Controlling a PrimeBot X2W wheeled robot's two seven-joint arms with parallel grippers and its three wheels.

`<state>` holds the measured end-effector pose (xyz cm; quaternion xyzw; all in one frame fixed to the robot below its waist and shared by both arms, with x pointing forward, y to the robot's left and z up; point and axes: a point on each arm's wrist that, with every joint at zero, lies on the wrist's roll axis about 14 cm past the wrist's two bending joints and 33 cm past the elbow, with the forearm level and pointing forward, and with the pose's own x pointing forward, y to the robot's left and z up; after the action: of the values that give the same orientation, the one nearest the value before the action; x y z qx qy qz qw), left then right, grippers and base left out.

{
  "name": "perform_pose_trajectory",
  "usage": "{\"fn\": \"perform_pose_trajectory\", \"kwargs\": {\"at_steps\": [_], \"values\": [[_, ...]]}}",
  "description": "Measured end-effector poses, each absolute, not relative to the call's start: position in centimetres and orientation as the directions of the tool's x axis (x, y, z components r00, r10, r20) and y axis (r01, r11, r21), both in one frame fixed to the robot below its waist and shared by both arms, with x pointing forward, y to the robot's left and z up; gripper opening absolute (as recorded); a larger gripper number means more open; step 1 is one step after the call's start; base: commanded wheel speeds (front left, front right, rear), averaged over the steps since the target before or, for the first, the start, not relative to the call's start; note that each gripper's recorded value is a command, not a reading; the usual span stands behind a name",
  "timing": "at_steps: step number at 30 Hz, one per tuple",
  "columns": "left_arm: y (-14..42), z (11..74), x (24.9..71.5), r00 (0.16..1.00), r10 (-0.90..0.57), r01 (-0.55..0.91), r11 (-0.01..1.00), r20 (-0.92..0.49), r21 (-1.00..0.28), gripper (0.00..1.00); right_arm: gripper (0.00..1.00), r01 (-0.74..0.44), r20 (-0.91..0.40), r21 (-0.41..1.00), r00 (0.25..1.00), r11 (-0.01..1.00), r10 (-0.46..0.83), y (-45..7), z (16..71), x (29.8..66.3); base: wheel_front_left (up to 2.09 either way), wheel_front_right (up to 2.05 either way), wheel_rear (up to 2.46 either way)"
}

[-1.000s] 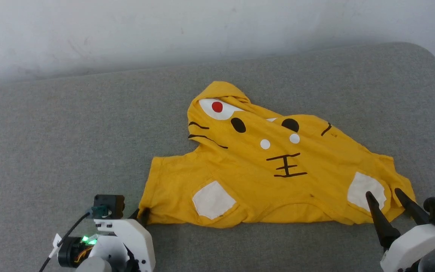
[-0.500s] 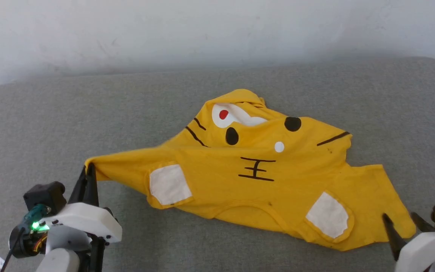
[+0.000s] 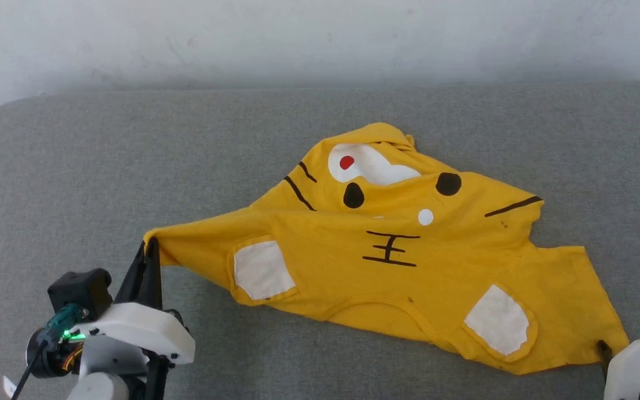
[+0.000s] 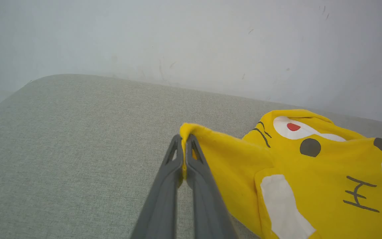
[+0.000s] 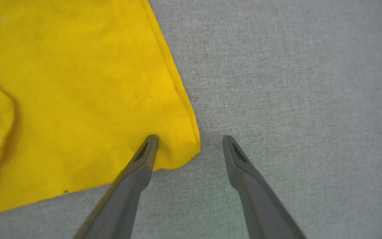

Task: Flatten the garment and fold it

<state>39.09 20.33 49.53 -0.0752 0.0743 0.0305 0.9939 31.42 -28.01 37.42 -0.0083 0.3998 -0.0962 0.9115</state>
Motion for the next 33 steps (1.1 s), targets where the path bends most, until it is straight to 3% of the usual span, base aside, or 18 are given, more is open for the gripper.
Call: {"fn": "perform_pose_trajectory", "kwargs": {"at_steps": [6,7,11,16,20,25,33], "values": [[20.3,49.2,38.8,0.984,0.047,-0.073,0.987,-0.170,-0.146,0.00,1.00,0.160,-0.755,-0.081,0.635,0.984,-0.165,-27.3,36.0,31.9,0.00,0.00,0.00],[20.3,49.1,38.8,0.984,0.048,-0.074,0.986,-0.171,-0.146,0.00,0.00,0.146,-0.758,-0.083,0.633,0.986,-0.158,-27.1,35.9,32.0,0.00,0.00,0.00],[20.4,49.5,38.7,0.986,0.051,-0.074,0.987,-0.160,-0.145,0.00,0.00,0.113,-0.744,-0.059,0.658,0.992,-0.119,-25.9,36.2,32.5,0.00,0.00,0.00],[20.6,51.3,38.7,0.993,0.042,-0.057,0.990,-0.111,-0.133,0.00,0.00,0.076,-0.646,-0.010,0.761,0.997,-0.064,-24.7,39.3,34.2,0.00,0.00,0.00],[20.6,53.7,38.7,0.998,0.025,-0.032,0.992,-0.057,-0.119,0.00,0.00,0.057,-0.483,0.077,0.875,0.995,-0.013,-24.4,45.0,36.6,0.00,0.00,0.00],[21.3,59.1,39.3,0.997,0.006,-0.001,0.997,0.073,-0.076,0.00,0.00,-0.037,-0.245,0.112,0.967,0.993,0.064,-23.8,54.3,38.8,0.00,0.00,0.00],[21.3,69.5,38.9,0.943,-0.041,0.065,0.996,0.332,-0.062,0.00,0.00,-0.128,0.100,0.070,0.988,0.989,0.121,-24.1,67.6,39.3,0.00,0.00,0.00]]}}
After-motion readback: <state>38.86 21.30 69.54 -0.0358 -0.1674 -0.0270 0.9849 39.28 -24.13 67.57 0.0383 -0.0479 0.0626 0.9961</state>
